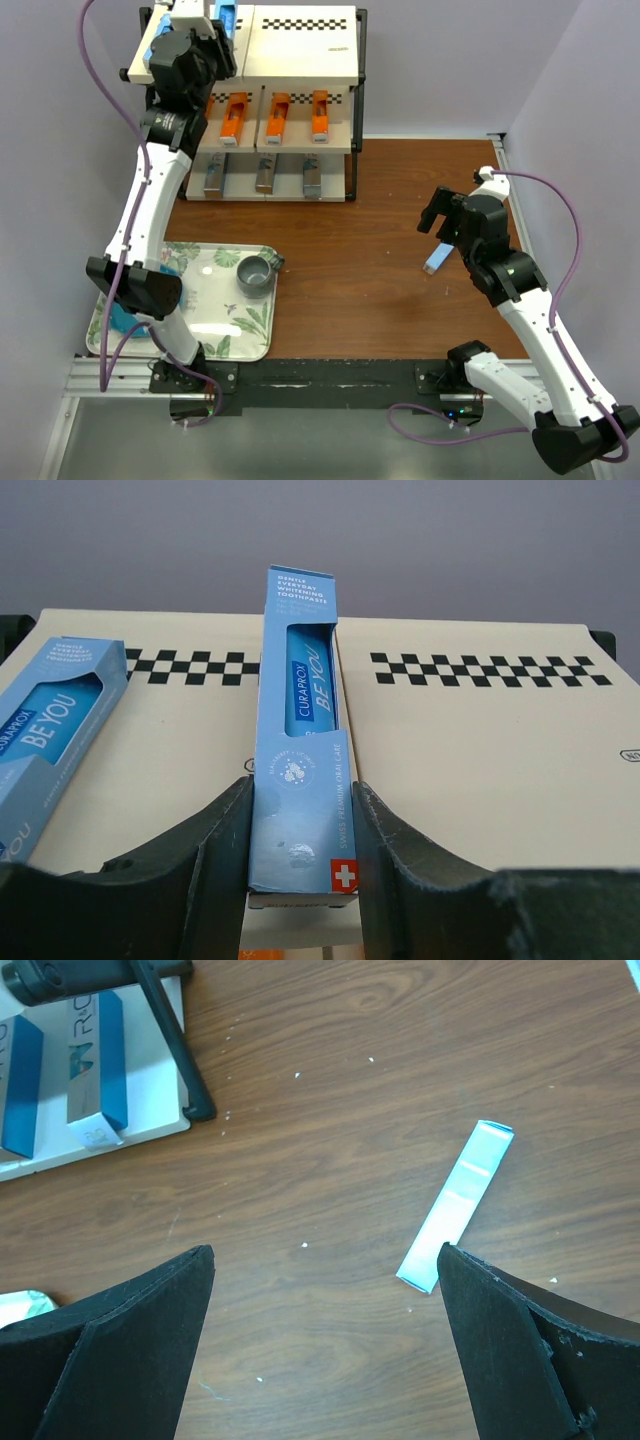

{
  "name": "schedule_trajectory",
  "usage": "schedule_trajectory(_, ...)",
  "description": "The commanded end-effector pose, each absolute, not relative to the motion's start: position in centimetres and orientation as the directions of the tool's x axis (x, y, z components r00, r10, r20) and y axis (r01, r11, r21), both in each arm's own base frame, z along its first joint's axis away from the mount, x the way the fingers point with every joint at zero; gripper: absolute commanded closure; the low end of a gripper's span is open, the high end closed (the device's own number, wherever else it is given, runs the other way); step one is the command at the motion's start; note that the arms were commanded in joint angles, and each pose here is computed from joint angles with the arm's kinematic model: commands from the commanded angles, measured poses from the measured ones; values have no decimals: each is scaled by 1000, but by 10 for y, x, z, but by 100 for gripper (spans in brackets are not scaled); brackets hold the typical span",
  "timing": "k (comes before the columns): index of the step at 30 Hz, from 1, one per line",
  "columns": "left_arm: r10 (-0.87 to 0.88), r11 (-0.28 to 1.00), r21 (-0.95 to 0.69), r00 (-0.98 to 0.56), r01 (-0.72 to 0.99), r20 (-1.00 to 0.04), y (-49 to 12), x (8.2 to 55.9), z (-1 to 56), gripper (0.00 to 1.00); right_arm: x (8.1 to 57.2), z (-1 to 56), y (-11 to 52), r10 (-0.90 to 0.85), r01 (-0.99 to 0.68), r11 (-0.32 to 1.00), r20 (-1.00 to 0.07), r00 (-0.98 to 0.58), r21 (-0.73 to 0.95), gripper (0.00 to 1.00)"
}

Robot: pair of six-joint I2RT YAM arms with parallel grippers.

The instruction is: Place and organize the toothpastes onto the shelf

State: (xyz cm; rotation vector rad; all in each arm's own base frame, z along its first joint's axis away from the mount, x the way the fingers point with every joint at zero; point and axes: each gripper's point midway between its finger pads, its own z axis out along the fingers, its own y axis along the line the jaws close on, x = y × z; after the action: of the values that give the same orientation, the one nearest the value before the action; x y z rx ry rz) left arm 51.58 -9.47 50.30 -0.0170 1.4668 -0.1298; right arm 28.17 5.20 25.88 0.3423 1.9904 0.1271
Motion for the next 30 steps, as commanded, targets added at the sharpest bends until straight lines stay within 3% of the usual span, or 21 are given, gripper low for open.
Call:
schedule_trajectory(1,-146,986,-132,148,100,-978,-95,516,523,90,280,254,45,268,201,959,-877,-399,202,2)
schedule_trajectory(13,-129,990,-119,132,78,-983,-88,527,511,73,281,252,44,263,207,959,-874,-408,193,2)
schedule_trajectory(30,-160,984,-144,154,106,-975,-89,512,525,36,282,250,46,258,199,962,-871,-417,189,2)
